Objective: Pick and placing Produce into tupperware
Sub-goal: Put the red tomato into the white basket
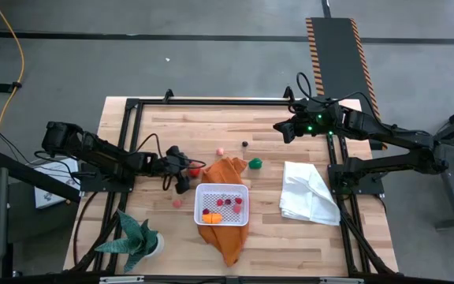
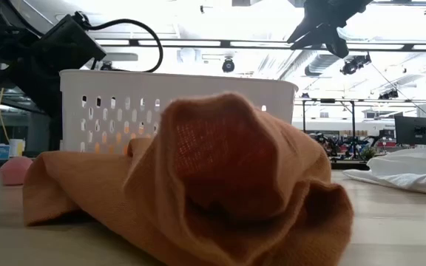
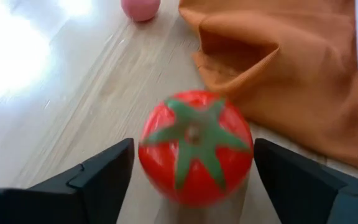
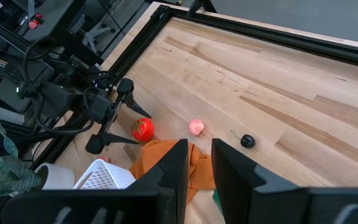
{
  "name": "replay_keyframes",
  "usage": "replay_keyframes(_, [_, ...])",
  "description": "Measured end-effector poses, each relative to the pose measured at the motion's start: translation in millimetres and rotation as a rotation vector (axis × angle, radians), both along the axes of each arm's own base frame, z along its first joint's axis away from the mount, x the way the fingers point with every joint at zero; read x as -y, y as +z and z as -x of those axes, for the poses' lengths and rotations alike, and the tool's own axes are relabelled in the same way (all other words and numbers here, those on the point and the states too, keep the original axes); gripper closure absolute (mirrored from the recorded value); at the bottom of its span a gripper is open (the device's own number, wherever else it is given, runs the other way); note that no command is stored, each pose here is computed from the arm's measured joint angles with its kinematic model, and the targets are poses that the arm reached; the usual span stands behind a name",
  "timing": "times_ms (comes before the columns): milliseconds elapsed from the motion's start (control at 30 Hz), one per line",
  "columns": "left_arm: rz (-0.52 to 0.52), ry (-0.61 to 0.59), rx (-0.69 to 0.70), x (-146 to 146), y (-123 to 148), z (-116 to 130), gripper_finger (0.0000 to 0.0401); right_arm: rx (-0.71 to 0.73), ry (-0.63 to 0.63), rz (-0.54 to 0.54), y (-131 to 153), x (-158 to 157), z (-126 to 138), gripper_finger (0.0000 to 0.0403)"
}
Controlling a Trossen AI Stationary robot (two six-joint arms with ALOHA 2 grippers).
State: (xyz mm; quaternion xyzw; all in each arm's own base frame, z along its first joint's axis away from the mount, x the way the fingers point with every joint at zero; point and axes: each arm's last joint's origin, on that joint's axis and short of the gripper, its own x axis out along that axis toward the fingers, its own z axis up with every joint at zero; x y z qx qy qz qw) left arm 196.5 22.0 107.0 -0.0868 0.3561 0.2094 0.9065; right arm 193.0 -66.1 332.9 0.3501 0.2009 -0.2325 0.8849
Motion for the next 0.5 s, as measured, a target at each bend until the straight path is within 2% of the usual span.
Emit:
replay_keyframes(200, [-0.006,0.005,0.018,-0.4,1.4,-1.3,0.0056,0.0,0.0,0.0,0.0,0.0,0.0,0.034])
replay_keyframes(500, [-0.007,0.006,0.029,-0.4,2.1,-2.0,0.0056,-0.001,0.001,0.002,0.0,0.0,0.0,0.034])
